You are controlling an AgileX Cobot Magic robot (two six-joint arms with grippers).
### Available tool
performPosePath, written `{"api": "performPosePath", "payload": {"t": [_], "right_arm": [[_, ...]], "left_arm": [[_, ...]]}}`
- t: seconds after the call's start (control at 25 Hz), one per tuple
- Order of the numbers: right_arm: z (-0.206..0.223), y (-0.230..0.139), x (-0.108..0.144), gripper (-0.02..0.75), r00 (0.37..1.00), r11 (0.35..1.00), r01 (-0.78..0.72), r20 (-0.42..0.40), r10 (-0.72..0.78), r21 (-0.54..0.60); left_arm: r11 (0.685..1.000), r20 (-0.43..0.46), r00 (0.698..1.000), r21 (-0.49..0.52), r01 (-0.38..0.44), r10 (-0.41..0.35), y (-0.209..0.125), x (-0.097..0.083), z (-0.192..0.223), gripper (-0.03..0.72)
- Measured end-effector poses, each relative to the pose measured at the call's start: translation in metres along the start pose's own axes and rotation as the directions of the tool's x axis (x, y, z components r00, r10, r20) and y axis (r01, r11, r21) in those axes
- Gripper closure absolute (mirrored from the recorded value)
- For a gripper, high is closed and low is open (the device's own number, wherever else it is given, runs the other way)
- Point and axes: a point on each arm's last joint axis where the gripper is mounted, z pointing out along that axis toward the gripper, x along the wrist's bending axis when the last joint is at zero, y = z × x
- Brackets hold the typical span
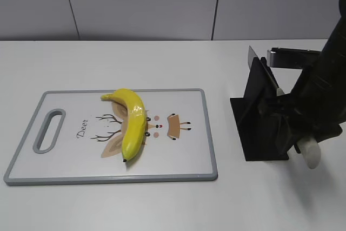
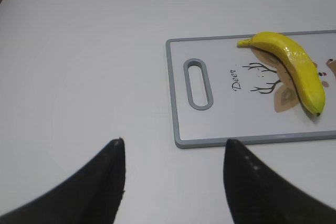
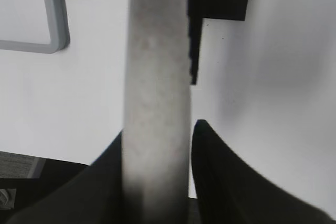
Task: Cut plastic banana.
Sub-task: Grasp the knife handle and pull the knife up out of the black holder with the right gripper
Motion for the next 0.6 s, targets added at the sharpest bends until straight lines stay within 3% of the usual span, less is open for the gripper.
{"api": "performPosePath", "payload": {"t": [0.08, 0.6], "right_arm": [[0.0003, 0.0001, 0.0008, 0.568, 1.0, 1.0, -0.002, -0.005, 0.002, 0.0], [-0.0014, 0.0025, 0.0014, 0.566, 1.0, 0.999, -0.002, -0.012, 0.002, -0.034]], "left_arm": [[1.0, 0.0, 1.0, 0.0, 0.0, 0.0, 0.0, 0.0, 0.0, 0.12], [1.0, 0.0, 1.0, 0.0, 0.0, 0.0, 0.0, 0.0, 0.0, 0.132]]}}
